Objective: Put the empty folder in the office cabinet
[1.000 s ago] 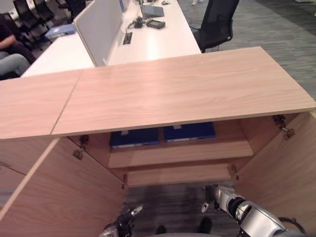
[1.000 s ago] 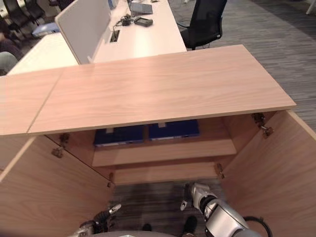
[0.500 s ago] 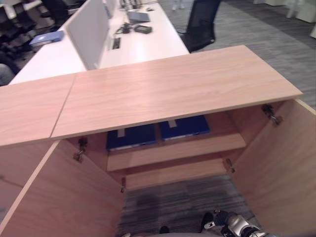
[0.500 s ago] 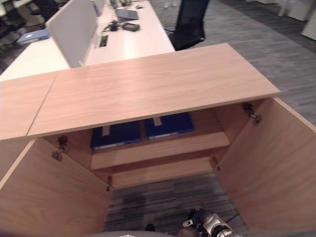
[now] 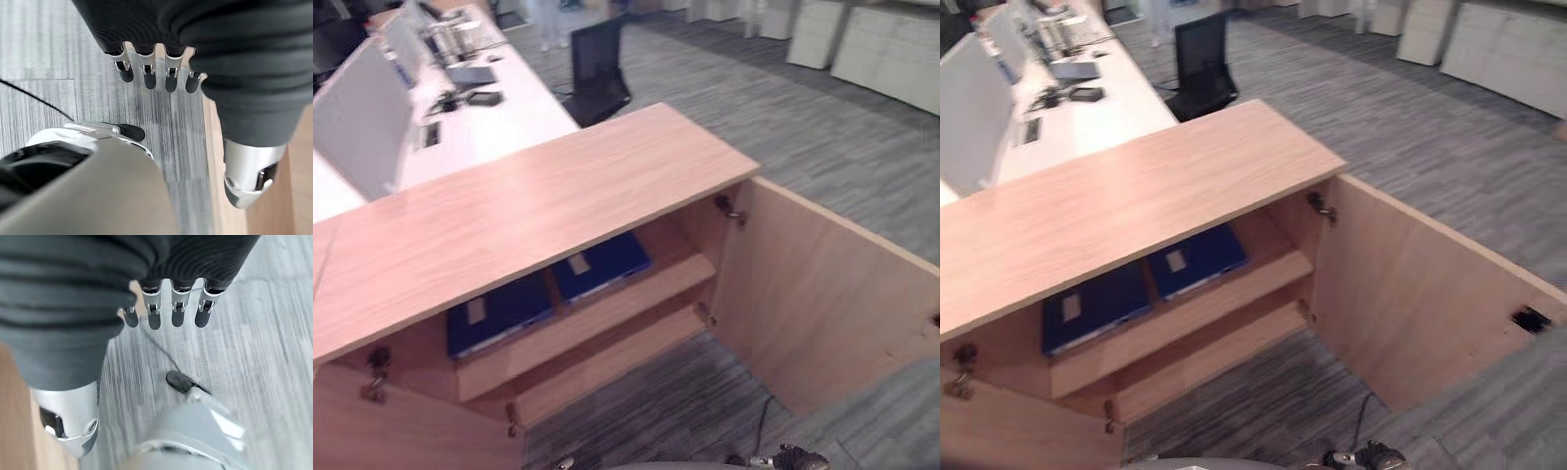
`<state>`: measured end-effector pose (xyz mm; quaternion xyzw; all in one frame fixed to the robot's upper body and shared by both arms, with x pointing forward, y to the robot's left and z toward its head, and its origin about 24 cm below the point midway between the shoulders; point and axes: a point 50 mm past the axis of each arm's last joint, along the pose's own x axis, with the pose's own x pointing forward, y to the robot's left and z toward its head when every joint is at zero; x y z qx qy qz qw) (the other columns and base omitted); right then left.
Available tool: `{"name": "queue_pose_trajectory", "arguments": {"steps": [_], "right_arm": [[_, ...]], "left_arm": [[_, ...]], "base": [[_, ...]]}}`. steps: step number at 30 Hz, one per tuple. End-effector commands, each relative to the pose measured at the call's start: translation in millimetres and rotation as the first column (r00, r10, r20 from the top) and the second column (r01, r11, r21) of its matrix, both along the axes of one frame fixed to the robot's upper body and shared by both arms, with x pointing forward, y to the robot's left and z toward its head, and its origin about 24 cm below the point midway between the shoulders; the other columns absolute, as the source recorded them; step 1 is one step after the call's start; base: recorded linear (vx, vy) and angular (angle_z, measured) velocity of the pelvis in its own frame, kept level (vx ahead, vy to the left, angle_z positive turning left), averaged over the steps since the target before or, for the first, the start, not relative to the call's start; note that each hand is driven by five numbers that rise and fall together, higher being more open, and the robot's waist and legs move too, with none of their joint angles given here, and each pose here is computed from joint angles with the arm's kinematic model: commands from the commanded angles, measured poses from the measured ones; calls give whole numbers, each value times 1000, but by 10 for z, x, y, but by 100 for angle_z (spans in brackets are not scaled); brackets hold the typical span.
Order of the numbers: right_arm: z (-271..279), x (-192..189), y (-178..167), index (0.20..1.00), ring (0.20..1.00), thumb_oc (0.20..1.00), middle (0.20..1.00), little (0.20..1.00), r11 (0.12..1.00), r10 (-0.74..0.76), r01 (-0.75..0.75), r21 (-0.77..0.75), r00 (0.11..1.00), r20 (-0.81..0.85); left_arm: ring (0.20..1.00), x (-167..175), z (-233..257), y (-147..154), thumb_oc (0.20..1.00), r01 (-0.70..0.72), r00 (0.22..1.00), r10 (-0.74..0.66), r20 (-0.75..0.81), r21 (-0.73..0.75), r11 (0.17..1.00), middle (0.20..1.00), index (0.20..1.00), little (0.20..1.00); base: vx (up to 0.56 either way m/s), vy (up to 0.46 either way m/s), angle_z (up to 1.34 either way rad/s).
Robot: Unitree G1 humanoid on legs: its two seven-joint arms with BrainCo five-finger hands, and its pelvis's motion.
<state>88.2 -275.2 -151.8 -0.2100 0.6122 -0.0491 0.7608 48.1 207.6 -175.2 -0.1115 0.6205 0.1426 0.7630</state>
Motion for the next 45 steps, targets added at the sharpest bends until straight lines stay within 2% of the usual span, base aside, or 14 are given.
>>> {"name": "queue_pose_trajectory", "arguments": {"steps": [1,6,12,19,20,22,24,25,27,29,30,31,38,45], "right_arm": [[-19,49,68,1000,1000,1000,1000,1000,995,-94,93,24,995,32],[2,22,-13,1000,1000,1000,1000,1000,986,-170,169,9,984,45],[6,-23,-55,1000,1000,1000,1000,1000,982,-189,189,-2,981,33],[97,8,-266,1000,1000,1000,1000,1000,921,-386,389,7,912,141],[191,72,-438,1000,1000,1000,1000,1000,864,-493,503,17,840,228],[333,183,-651,1000,1000,1000,1000,1000,794,-584,606,50,737,341],[393,226,-730,1000,1000,1000,1000,1000,773,-602,632,58,701,383],[515,320,-873,1000,1000,1000,1000,1000,734,-631,673,90,628,456],[733,499,-1070,1000,1000,1000,1000,1000,707,-626,696,126,533,570],[1072,778,-1287,1000,1000,1000,1000,1000,775,-491,630,50,550,676],[1073,780,-1287,1000,1000,1000,1000,1000,775,-490,630,49,550,676],[1284,1011,-1334,1000,1000,1000,1000,1000,811,-412,584,29,535,738],[1775,1486,-1340,1000,1000,1000,1000,1000,875,-253,483,3,454,854],[1962,1748,-1193,1000,1000,1000,1000,1000,913,-205,406,35,384,900]], "left_arm": [[1000,-34,3,68,1000,17,999,-16,-30,25,1000,1000,1000,1000],[1000,63,2,-3,1000,22,1000,-22,-4,5,1000,1000,1000,1000],[1000,127,5,-41,1000,44,999,-44,12,-6,999,1000,1000,1000],[1000,43,-7,-44,1000,45,999,-45,-19,-9,999,1000,1000,1000],[1000,-8,-10,-23,1000,39,999,-39,-36,-5,999,1000,1000,1000],[1000,-47,-8,10,1000,49,998,-49,-51,5,999,1000,1000,1000],[1000,-62,-8,19,1000,55,997,-55,-57,8,998,1000,1000,1000],[1000,-81,-5,47,1000,51,997,-50,-62,15,999,1000,1000,1000],[1000,-122,-4,72,1000,50,996,-48,-73,22,999,1000,1000,1000],[1000,-164,0,112,1000,60,995,-57,-83,31,998,1000,1000,1000],[1000,-164,0,111,1000,59,995,-57,-83,31,998,1000,1000,1000],[1000,-162,4,129,1000,64,995,-61,-82,39,997,1000,1000,1000],[1000,-121,10,146,1000,71,995,-68,-68,44,997,1000,1000,1000],[1000,-190,11,174,1000,83,992,-78,-95,51,995,1000,1000,1000]], "base": [[136,-258,-17],[92,-172,-28],[77,-144,-19],[49,-95,5],[26,-63,6],[45,-67,4],[26,-42,4],[7,-51,0],[12,-67,-2],[11,-53,-1],[0,-34,-4],[4,-30,-3],[-2,-22,0],[-2,-19,1]]}}
